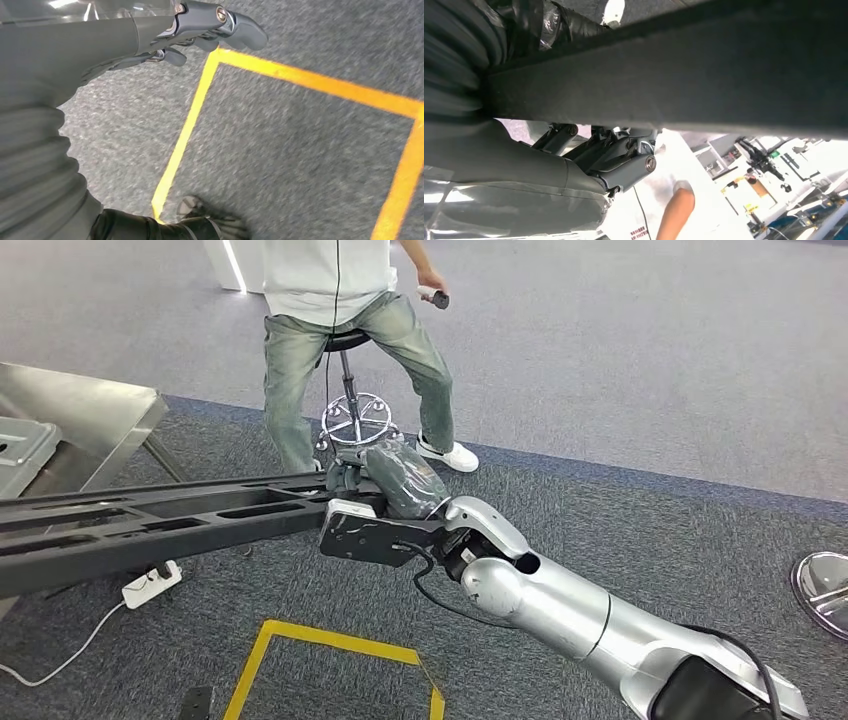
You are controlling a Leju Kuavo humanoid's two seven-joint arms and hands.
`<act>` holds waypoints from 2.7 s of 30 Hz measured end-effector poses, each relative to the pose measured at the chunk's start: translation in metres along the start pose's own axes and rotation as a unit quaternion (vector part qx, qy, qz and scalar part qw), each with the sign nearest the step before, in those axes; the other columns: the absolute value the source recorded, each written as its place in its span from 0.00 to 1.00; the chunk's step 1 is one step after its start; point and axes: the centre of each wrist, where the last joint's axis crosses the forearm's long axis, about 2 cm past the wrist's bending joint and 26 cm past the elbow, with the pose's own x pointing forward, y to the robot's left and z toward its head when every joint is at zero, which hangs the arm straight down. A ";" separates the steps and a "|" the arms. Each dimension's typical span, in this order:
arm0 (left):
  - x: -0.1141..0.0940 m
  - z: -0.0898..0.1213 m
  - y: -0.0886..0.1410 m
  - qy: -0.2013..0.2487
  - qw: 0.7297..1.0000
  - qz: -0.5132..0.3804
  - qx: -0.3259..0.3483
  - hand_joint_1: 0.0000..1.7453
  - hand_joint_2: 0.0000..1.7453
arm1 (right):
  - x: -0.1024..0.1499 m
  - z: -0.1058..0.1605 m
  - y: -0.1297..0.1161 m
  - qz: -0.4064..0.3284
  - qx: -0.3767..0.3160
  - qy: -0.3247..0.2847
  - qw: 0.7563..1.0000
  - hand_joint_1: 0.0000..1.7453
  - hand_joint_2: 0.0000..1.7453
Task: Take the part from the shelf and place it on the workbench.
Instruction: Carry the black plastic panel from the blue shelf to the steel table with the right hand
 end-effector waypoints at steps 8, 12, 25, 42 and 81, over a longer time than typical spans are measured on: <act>0.001 0.000 -0.001 -0.002 1.000 -0.002 -0.002 0.00 1.00 | -0.003 0.000 0.003 0.076 -0.008 0.012 0.997 1.00 1.00; 0.003 0.000 -0.002 -0.004 1.000 -0.002 -0.002 0.00 1.00 | -0.003 0.000 0.002 0.097 -0.010 0.011 0.995 1.00 1.00; 0.005 -0.001 -0.002 -0.007 1.000 -0.005 -0.004 0.00 1.00 | 0.005 -0.001 -0.008 0.338 -0.033 -0.009 0.941 1.00 1.00; -0.004 0.001 -0.001 -0.004 1.000 -0.005 -0.004 0.00 1.00 | 0.010 0.011 -0.016 0.187 -0.070 -0.049 0.979 1.00 1.00; -0.009 0.002 0.002 -0.007 1.000 -0.008 0.002 0.00 1.00 | 0.002 0.038 -0.053 -0.242 -0.183 -0.089 0.948 1.00 1.00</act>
